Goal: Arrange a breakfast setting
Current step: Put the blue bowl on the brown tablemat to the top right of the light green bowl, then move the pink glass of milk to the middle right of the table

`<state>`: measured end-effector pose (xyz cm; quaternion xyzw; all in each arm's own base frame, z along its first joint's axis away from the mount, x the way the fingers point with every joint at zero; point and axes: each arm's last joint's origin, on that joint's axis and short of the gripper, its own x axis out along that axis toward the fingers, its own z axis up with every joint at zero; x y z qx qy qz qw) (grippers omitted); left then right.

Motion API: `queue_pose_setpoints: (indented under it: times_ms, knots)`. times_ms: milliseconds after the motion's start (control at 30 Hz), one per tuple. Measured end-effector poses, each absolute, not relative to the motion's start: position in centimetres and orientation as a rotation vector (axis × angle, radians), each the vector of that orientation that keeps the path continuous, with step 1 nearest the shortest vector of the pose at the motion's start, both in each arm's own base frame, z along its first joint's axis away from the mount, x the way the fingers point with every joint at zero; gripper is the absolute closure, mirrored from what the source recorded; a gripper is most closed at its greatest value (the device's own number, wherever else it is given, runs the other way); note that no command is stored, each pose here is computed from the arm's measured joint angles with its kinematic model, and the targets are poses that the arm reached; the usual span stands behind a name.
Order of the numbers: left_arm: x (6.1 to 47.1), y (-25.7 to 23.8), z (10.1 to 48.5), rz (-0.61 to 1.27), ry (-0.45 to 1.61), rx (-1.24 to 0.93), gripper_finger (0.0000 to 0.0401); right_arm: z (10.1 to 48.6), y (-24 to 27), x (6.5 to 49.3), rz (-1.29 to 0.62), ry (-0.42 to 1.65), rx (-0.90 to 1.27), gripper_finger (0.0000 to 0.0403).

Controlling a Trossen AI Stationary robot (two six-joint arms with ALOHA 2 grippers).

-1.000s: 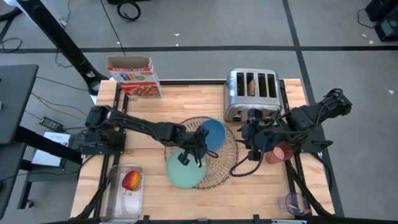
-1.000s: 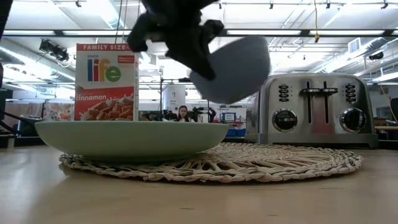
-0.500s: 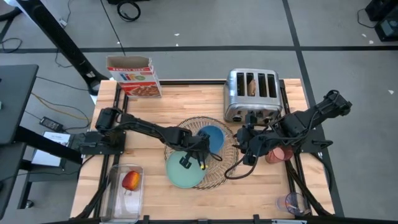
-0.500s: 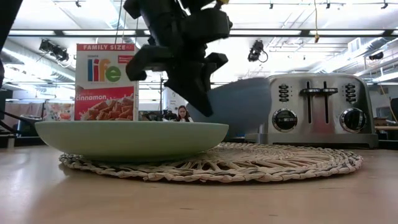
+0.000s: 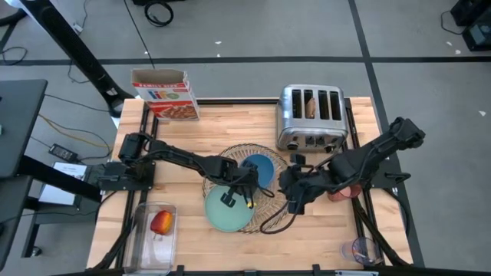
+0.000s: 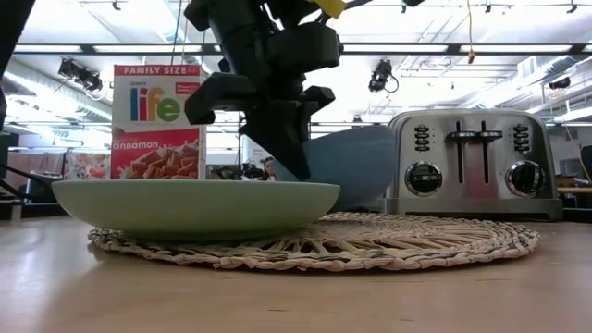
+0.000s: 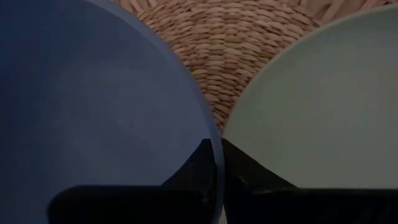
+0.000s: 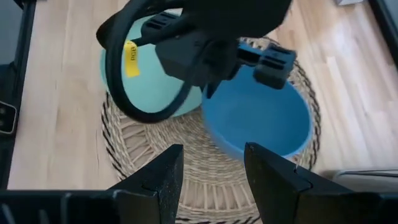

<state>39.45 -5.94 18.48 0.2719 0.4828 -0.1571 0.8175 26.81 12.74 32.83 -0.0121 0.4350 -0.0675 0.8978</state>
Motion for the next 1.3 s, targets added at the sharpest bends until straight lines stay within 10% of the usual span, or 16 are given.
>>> queue_pose_setpoints:
  times_ms: [700,1300]
  knots:
    - [38.2,-5.6,20.4,-0.265,1.062,0.557,0.0319,33.6,12.4,26.5,-0.135,0.872,0.023,0.0205]
    - [29.3,-4.9,35.7,-0.077,0.668,-0.12,0.03,36.3,9.9,25.5,-0.234,0.78,0.207,0.0175]
